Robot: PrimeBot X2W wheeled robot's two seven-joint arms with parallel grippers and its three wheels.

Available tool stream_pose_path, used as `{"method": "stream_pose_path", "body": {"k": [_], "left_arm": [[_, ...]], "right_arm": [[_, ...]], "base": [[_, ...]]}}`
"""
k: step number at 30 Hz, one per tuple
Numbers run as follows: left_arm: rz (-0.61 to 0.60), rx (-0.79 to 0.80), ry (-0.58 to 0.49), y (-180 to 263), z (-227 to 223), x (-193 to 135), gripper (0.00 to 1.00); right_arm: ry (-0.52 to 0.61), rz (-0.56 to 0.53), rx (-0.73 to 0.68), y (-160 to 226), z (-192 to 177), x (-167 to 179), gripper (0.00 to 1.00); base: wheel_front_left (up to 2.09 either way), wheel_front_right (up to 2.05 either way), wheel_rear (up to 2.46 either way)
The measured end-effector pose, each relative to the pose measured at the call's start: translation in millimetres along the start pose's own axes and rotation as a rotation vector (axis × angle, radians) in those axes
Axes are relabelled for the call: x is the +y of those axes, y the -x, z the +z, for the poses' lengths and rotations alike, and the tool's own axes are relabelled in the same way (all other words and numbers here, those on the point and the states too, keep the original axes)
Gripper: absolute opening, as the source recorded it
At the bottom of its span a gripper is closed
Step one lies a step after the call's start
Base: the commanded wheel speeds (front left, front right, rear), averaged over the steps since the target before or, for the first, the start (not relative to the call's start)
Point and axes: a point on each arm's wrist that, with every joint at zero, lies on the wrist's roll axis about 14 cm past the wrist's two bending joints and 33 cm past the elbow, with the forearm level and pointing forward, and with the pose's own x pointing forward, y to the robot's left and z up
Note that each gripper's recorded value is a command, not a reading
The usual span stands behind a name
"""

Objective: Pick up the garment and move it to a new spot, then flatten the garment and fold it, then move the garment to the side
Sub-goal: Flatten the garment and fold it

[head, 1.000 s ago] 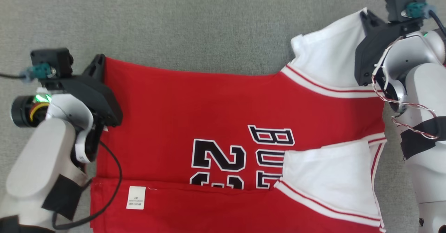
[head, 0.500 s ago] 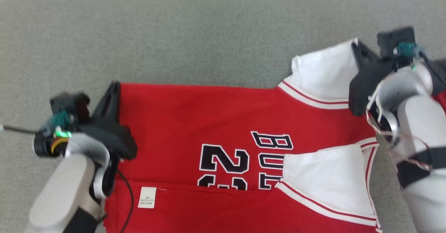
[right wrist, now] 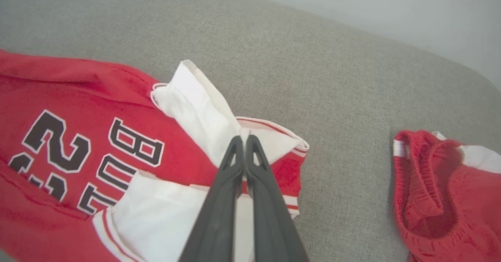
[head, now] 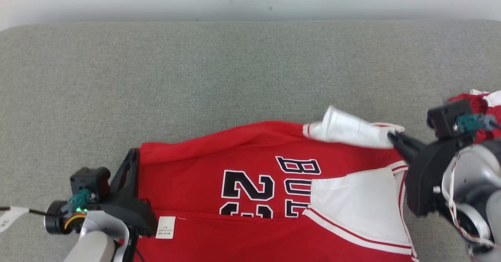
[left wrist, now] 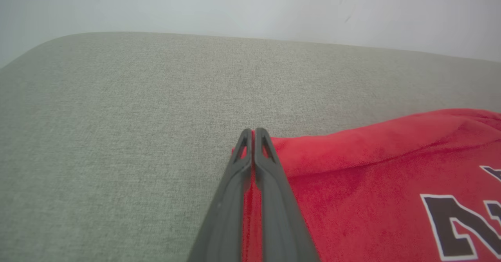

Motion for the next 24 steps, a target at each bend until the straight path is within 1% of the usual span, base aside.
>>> {"method": "stream_pose_path", "body": {"k": [7,15,17,24], "left_arm": [[0.005,0.021,0.004,12.8,-16.1,-2.6,0.00],[0.030,0.049,0.022,20.8,-29.5,3.0,0.00],[0.048,0.047,0.048,23.2,-31.5,7.5,0.00],[0.078,0.066,0.074,30.4,-43.1,15.1,0.00]], "right_arm": [[-0.017,0.014,0.097,36.1,-28.0,11.2,0.00],[-0.053,0.011,0.256,60.4,-66.9,15.2,0.00],[-0.075,0.029,0.305,66.1,-78.9,21.7,0.00],[-0.088,0.041,0.345,76.8,-86.1,26.1,0.00]], "base": [[0.00,0.00,0.00],[0.00,0.00,0.00],[0.00,0.00,0.00],[0.00,0.00,0.00]]}}
